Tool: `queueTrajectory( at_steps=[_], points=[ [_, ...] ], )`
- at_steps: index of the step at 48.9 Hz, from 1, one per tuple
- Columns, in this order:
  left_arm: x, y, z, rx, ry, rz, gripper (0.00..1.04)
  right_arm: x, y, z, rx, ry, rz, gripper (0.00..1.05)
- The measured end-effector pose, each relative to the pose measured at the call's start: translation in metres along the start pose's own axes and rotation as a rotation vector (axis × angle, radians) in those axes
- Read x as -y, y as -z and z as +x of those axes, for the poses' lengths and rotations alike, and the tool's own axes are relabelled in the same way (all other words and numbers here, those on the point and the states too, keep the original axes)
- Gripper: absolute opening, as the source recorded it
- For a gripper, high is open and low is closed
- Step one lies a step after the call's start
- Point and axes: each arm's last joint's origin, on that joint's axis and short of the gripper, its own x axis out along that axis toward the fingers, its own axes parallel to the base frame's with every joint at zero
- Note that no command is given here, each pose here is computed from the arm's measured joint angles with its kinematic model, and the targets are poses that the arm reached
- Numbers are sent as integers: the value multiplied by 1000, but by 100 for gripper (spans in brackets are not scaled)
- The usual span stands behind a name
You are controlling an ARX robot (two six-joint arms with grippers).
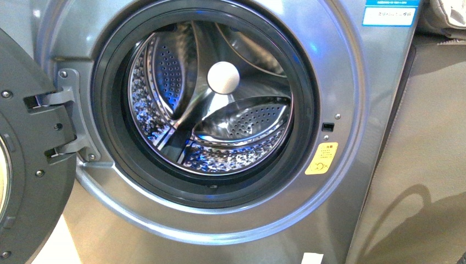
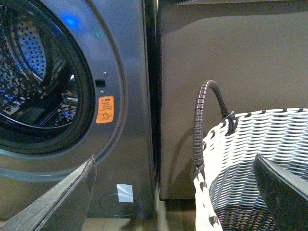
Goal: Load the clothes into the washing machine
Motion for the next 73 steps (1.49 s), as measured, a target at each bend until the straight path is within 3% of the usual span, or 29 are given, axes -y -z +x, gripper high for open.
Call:
queueTrajectory(
  at_steps=[46, 52, 62, 73],
  points=[
    [0, 0, 0, 0, 0, 0, 98, 0, 0, 0, 10, -13, 2, 97],
    [0, 0, 0, 0, -1, 0, 98, 2, -27, 0, 280, -108, -24, 97],
    [0, 0, 0, 1, 0, 0, 98, 18, -38, 13, 271, -79, -45, 97],
    [0, 0, 0, 1, 0, 0, 98, 63, -72, 33, 278, 51, -47, 97]
  ],
)
